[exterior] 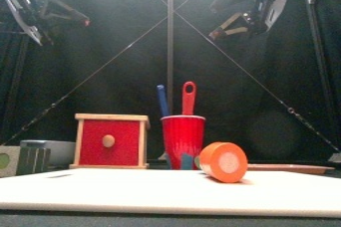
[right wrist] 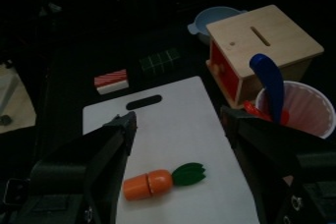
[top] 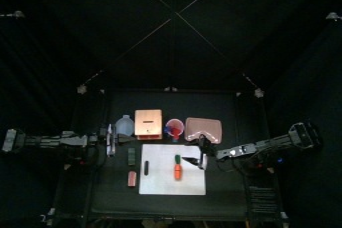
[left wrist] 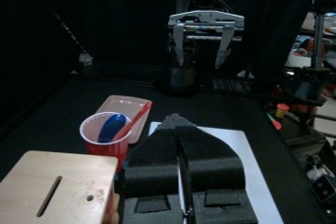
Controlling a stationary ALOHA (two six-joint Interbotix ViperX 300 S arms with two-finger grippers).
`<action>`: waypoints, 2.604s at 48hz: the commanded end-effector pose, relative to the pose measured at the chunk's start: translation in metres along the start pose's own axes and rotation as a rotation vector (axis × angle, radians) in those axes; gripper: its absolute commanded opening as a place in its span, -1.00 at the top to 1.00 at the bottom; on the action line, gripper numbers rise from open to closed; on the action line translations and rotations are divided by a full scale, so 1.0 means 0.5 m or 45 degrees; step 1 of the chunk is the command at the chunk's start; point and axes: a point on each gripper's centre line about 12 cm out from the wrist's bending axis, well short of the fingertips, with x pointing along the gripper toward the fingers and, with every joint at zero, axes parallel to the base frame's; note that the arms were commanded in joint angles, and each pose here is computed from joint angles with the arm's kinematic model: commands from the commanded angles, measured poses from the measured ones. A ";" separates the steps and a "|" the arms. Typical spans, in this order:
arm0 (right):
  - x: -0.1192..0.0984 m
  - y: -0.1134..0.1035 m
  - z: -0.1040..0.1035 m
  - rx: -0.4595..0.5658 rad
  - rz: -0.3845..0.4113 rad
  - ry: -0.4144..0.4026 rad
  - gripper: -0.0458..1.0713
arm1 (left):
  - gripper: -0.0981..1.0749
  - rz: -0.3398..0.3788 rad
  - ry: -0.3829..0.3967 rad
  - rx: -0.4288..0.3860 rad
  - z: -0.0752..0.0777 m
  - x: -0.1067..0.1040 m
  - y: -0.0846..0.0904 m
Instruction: Cut carrot
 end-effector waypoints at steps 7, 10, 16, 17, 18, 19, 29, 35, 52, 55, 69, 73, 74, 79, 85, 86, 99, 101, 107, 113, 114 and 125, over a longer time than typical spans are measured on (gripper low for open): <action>-0.009 -0.001 0.014 0.020 0.002 -0.026 -0.84 | 0.68 -0.001 -0.029 0.003 0.020 0.007 -0.001; -0.008 -0.001 0.012 0.015 0.001 -0.024 -0.84 | 0.68 -0.002 -0.035 0.005 0.023 0.007 -0.001; 0.003 -0.007 0.011 0.028 -0.017 -0.012 -0.84 | 0.68 0.000 -0.039 0.005 0.026 0.008 -0.001; 0.006 -0.009 0.011 0.033 -0.023 -0.009 -0.84 | 0.68 -0.002 -0.043 0.005 0.028 0.007 -0.002; 0.008 -0.011 0.011 0.038 -0.029 -0.005 -0.84 | 0.68 0.000 -0.041 0.007 0.027 0.007 -0.001; 0.012 -0.014 0.010 0.044 -0.038 0.001 -0.84 | 0.68 0.000 -0.041 0.007 0.027 0.007 -0.001; 0.052 -0.044 0.022 0.151 -0.115 0.037 -0.84 | 0.68 -0.002 -0.039 0.007 0.026 0.007 -0.002; 0.065 -0.055 0.038 0.167 -0.146 0.043 -0.84 | 0.68 -0.001 -0.035 0.007 0.023 0.007 -0.001; 0.101 -0.067 0.037 -0.124 -0.355 0.688 -0.84 | 0.68 0.001 -0.033 0.007 0.023 0.007 -0.001; 0.128 -0.057 0.038 -0.131 -0.259 0.762 -0.84 | 0.68 0.001 -0.035 0.007 0.023 0.007 -0.001; 0.189 -0.104 0.071 -0.396 -0.436 0.938 -0.84 | 0.68 -0.002 -0.016 0.004 0.011 0.005 -0.001; 0.209 -0.103 0.071 -0.406 -0.442 0.956 -0.84 | 0.68 -0.001 -0.006 0.006 0.005 0.004 -0.001; 0.215 -0.103 0.069 -0.407 -0.440 0.960 -0.84 | 0.68 0.001 -0.004 0.008 0.003 0.003 0.000; 0.241 -0.105 0.058 -0.412 -0.441 0.985 -0.84 | 0.68 0.001 0.004 0.008 -0.002 0.002 0.001; 0.270 -0.120 0.040 -0.408 -0.462 1.023 -0.82 | 0.68 0.005 0.013 0.014 -0.007 0.001 0.002; 0.273 -0.121 0.039 -0.407 -0.463 1.023 -0.81 | 0.68 0.004 0.013 0.016 -0.008 0.001 0.002; 0.288 -0.144 0.041 -0.379 -0.500 1.032 -0.25 | 0.68 -0.001 0.027 0.034 -0.016 -0.001 0.001; 0.286 -0.150 0.040 -0.379 -0.513 1.044 -0.16 | 0.68 -0.003 0.025 0.034 -0.016 -0.001 0.001; 0.279 -0.156 0.036 -0.379 -0.530 1.086 -0.07 | 0.68 -0.005 0.029 0.031 -0.019 -0.002 0.000; 0.278 -0.158 0.028 -0.385 -0.542 1.113 -0.08 | 0.68 -0.002 0.035 0.031 -0.021 -0.002 0.001; 0.278 -0.158 0.028 -0.387 -0.541 1.114 -0.07 | 0.68 -0.003 0.035 0.035 -0.021 -0.002 0.001; 0.272 -0.159 0.046 -0.393 -0.552 1.093 0.11 | 0.68 0.001 0.031 0.034 -0.019 -0.002 0.002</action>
